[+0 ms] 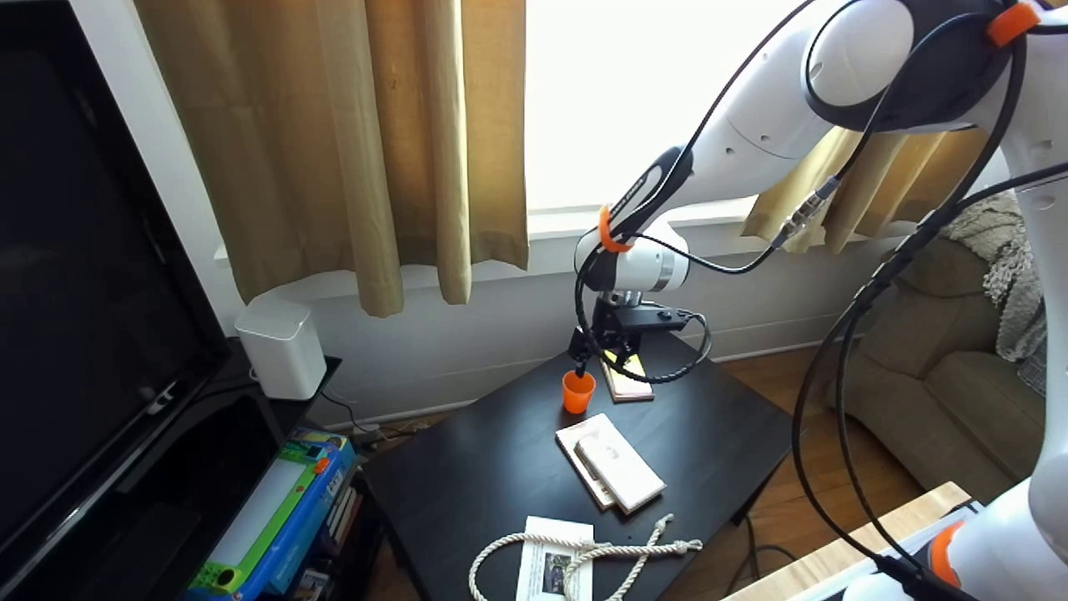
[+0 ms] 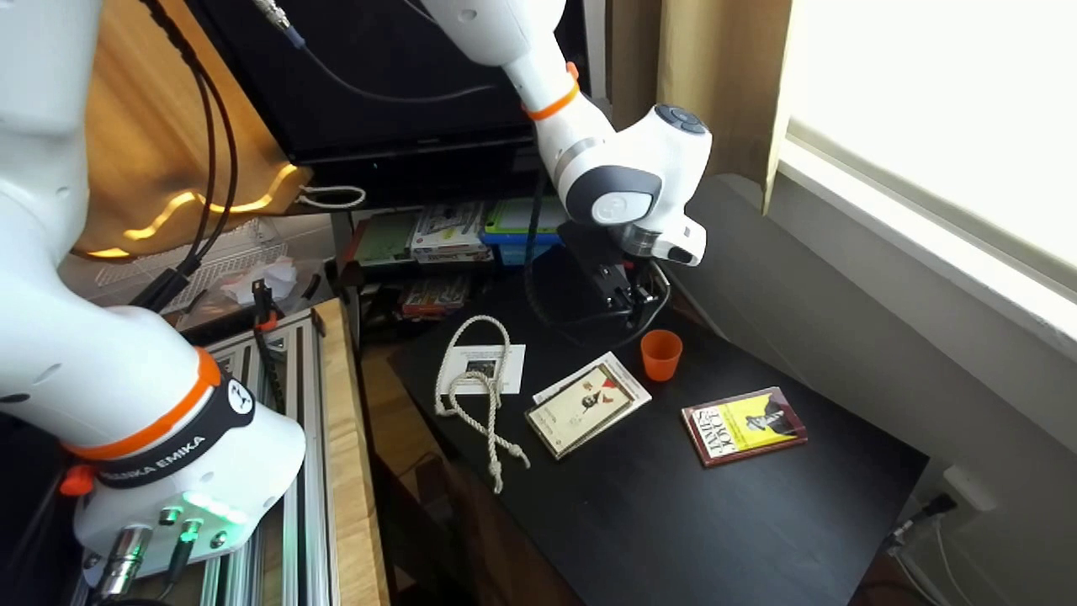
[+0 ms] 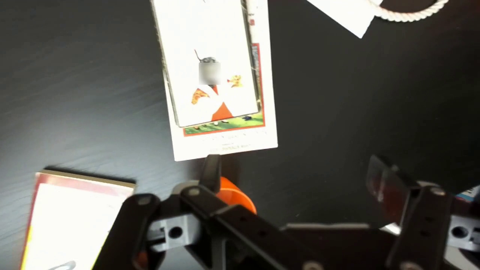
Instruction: Move the orange cup to the right then put the book on top
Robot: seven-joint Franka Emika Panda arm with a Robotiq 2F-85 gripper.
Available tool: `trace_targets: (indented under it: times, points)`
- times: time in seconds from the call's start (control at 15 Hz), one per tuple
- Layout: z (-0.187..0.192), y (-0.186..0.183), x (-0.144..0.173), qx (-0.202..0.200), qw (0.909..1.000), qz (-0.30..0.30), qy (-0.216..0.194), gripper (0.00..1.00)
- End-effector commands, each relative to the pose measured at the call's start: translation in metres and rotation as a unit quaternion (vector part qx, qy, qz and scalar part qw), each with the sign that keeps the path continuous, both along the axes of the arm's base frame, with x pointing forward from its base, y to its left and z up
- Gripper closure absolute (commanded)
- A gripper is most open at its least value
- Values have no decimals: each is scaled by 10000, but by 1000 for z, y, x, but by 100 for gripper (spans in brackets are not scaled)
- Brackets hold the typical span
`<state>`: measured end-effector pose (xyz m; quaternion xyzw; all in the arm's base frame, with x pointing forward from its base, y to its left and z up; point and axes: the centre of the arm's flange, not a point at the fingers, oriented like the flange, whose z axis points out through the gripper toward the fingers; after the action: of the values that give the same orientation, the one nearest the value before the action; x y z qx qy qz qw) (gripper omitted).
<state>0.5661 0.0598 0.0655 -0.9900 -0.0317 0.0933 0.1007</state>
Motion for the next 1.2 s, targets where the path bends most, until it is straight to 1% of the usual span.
trace_targets:
  times: [0.0,0.07,0.2,0.67,0.73,0.8,0.87,1.07,1.13]
  points:
    - [-4,3,2,214,9998,4,-40,0]
    - [-6,3,5,349,9994,-8,-60,0]
    - [-7,-2,9,452,9989,-39,-98,0]
    - [-5,0,10,494,9987,-49,-113,0]
    - [-9,-1,12,214,9997,-53,-142,0]
    - [-17,-3,14,-34,9999,109,-100,0]
    - [-26,-6,17,-268,9995,132,-84,0]
    - [-42,-11,22,-697,9971,238,-207,0]
    - [-49,-12,24,-858,9956,197,-332,0]
